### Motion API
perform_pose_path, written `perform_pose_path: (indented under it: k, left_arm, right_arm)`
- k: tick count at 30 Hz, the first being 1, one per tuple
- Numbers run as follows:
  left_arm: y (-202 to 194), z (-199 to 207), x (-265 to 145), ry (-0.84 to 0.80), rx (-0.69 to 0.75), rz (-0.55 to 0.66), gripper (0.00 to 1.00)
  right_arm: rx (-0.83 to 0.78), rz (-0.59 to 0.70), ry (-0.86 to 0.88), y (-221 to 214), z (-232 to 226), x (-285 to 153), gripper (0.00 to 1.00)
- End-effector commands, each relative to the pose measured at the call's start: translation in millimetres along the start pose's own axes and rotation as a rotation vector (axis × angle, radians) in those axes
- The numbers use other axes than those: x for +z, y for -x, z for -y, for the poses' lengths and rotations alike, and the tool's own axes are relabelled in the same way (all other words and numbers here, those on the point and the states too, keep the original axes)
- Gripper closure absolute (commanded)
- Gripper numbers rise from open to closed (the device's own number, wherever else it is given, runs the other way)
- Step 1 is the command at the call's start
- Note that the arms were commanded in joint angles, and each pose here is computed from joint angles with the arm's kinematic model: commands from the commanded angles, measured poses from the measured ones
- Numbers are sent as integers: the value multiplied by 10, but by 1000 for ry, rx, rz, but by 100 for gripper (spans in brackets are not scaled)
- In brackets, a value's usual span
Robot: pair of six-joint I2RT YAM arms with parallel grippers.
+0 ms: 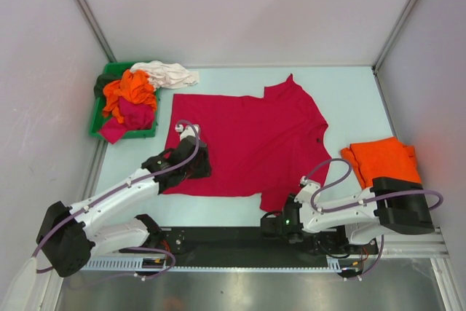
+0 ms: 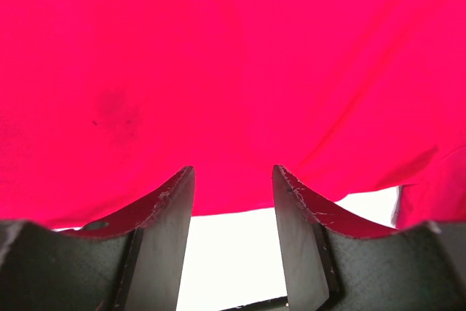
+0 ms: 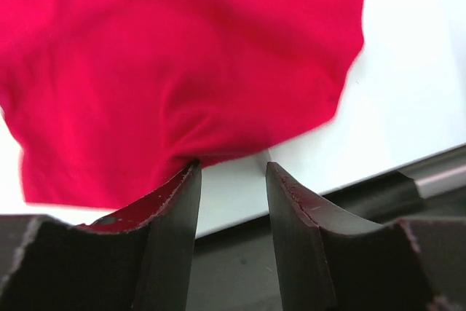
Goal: Fold and stack the t-shirts
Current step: Grap the side of the flattened tshirt closest away from the robot with both arms
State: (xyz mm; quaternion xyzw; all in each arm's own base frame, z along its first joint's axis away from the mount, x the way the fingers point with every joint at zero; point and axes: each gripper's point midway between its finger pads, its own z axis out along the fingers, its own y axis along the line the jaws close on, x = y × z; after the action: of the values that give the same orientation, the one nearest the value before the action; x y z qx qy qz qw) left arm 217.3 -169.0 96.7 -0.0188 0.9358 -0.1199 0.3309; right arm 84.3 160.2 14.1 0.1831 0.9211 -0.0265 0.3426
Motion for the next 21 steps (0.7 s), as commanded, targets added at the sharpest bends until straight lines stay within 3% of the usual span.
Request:
perform_pose_path:
  k: [1, 14, 21]
  left_arm:
    - [42, 54, -19, -15, 17, 10, 47]
    - [47, 26, -20, -2, 25, 13, 47]
    - [41, 19, 5, 7, 25, 12, 47]
  right_arm:
    - [284, 51, 49, 177, -294, 73, 54]
    - [266, 88, 56, 489, -445, 150, 55]
    - [263, 84, 6, 518, -360, 237, 60]
